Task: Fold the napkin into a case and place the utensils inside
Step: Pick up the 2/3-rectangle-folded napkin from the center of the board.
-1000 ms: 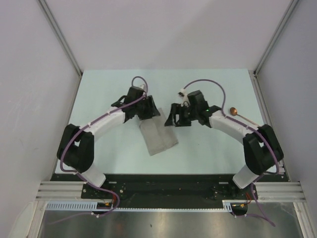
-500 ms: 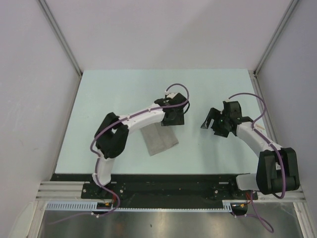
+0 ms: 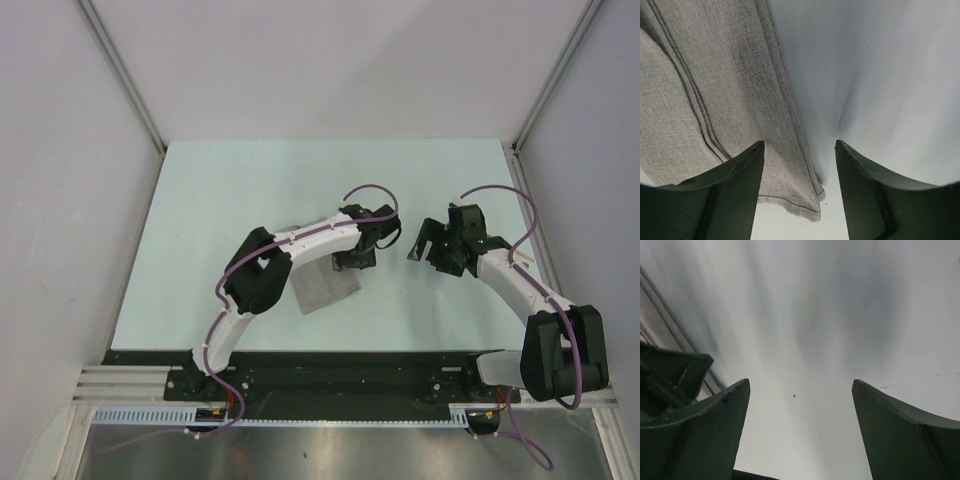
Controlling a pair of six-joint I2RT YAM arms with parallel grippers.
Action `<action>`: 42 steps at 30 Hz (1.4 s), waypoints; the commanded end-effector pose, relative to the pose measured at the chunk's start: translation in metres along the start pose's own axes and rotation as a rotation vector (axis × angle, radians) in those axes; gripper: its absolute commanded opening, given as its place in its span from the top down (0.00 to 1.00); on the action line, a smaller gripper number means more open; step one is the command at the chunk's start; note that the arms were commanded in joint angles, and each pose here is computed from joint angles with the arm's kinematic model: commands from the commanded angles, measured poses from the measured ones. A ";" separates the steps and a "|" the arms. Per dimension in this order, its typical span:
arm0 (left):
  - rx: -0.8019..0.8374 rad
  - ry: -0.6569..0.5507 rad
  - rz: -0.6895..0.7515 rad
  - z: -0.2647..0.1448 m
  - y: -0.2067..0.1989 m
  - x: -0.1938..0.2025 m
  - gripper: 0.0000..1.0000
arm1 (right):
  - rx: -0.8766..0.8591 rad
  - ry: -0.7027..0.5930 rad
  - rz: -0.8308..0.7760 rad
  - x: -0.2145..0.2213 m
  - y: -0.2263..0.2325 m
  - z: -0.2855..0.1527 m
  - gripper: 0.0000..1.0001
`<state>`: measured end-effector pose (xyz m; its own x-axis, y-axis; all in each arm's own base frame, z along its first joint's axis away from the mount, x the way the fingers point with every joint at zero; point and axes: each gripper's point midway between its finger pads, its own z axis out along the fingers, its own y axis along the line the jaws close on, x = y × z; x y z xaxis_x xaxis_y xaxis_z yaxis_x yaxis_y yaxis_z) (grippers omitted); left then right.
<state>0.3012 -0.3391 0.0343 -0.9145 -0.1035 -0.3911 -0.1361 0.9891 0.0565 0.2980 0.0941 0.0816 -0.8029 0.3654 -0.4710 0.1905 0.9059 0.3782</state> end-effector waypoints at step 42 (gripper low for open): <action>0.526 -0.005 -0.040 -0.049 0.023 0.011 1.00 | -0.584 0.081 -0.107 0.001 0.170 0.052 0.17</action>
<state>0.2654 -0.3108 0.0445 -0.9293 -0.1309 -0.3455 -0.0190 0.9508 -0.3091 0.3303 0.2270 0.0732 -0.8923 0.1907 -0.4092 -0.1396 0.7455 0.6517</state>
